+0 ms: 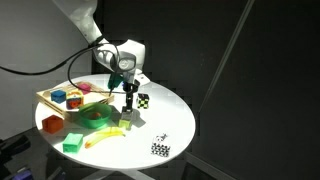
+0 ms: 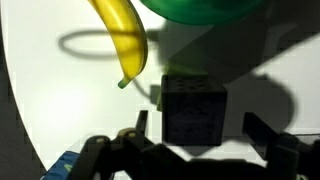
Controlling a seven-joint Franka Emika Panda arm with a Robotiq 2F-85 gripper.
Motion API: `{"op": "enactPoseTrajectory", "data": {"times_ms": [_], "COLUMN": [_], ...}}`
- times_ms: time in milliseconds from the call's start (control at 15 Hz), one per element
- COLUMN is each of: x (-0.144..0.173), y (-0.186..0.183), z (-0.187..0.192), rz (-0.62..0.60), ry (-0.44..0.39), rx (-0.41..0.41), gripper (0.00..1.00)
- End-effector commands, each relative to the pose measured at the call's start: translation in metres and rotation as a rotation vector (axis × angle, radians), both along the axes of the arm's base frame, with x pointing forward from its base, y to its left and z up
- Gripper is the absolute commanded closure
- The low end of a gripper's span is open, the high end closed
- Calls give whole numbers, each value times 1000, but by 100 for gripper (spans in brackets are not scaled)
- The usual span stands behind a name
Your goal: Stack the light blue toy block on the yellow toy block
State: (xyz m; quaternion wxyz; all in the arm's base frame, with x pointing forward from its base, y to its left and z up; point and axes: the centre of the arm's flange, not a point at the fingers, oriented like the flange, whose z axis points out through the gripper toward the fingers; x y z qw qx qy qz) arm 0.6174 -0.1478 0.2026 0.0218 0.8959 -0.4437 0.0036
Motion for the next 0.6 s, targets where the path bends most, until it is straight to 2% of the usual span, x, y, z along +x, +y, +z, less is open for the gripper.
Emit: {"op": "enactPoseTrajectory", "data": {"times_ms": [0, 533], "x": [4, -6], "y": [-1, 4], "z": [8, 33], "rz": [6, 98], "ry": [6, -24], "rx": [17, 20], "gripper": [0, 0]}}
